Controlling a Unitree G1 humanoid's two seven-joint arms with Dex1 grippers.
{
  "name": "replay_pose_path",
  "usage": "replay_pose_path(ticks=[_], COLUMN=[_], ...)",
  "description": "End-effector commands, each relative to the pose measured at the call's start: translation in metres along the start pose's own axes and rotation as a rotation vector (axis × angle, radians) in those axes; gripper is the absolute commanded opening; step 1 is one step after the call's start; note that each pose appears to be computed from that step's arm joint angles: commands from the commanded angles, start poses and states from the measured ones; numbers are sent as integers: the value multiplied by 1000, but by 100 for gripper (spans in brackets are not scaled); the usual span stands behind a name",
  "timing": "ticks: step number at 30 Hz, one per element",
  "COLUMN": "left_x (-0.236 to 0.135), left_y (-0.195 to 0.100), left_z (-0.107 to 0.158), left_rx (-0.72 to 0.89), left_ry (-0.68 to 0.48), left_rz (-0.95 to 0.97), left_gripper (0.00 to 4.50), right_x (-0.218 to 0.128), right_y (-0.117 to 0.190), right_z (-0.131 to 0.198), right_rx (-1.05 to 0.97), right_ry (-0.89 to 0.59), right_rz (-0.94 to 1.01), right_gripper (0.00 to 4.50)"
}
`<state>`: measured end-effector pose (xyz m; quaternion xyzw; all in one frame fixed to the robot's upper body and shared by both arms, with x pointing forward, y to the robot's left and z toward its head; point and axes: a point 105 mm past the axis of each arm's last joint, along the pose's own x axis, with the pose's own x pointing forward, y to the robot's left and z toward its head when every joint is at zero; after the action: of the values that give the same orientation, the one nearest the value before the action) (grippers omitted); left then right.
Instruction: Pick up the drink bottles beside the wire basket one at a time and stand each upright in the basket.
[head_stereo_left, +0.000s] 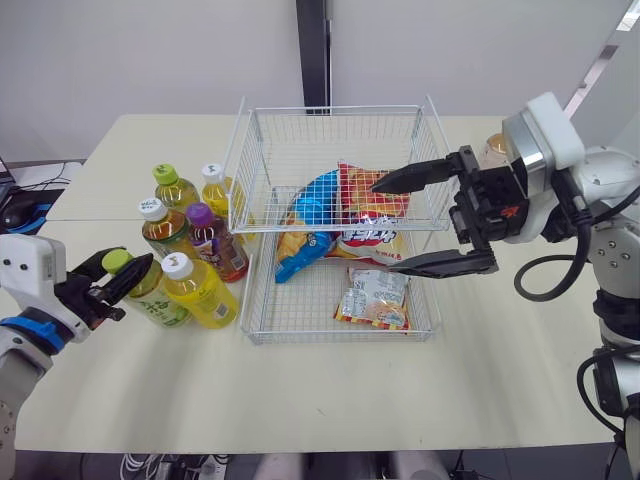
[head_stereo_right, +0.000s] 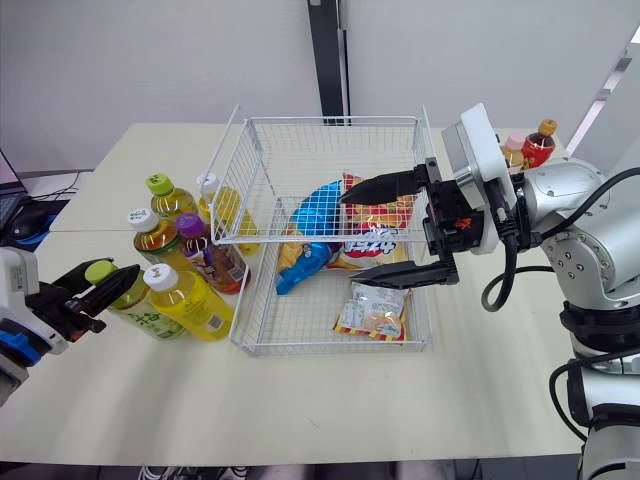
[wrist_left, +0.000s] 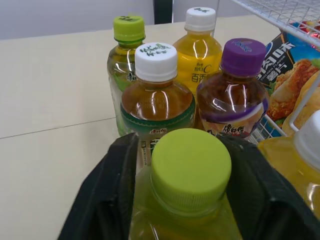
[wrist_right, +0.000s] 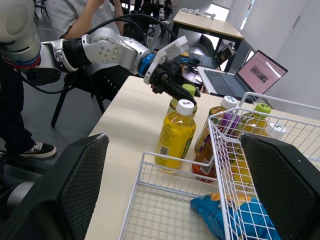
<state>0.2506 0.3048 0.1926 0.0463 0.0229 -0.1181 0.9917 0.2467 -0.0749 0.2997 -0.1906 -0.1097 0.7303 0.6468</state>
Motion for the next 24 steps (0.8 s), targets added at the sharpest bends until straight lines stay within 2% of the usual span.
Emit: replay_pose_path(ticks=[1, 6, 11, 16, 20, 24], left_x=[-2, -12, -31, -34, -26, -9], left_y=[5, 5, 13, 19, 31, 26], left_z=[7, 20, 56, 119, 184, 227], left_rx=[35, 52, 75, 117, 145, 162], left_ry=[-22, -44, -51, -71, -189, -276], left_rz=[22, 3, -60, -133, -121, -183], left_gripper=[136, 136, 136, 136, 136, 136], right_x=[-2, -7, -18, -31, -42, -56], right_y=[1, -2, -7, -13, -14, -10], right_z=[11, 11, 15, 17, 19, 19], right_rx=[-46, -55, -61, -53, -47, -39], right_ry=[-12, 3, 28, 62, 94, 128], right_rz=[5, -19, -64, -136, -212, -288], right_gripper=[450, 450, 450, 450, 450, 450])
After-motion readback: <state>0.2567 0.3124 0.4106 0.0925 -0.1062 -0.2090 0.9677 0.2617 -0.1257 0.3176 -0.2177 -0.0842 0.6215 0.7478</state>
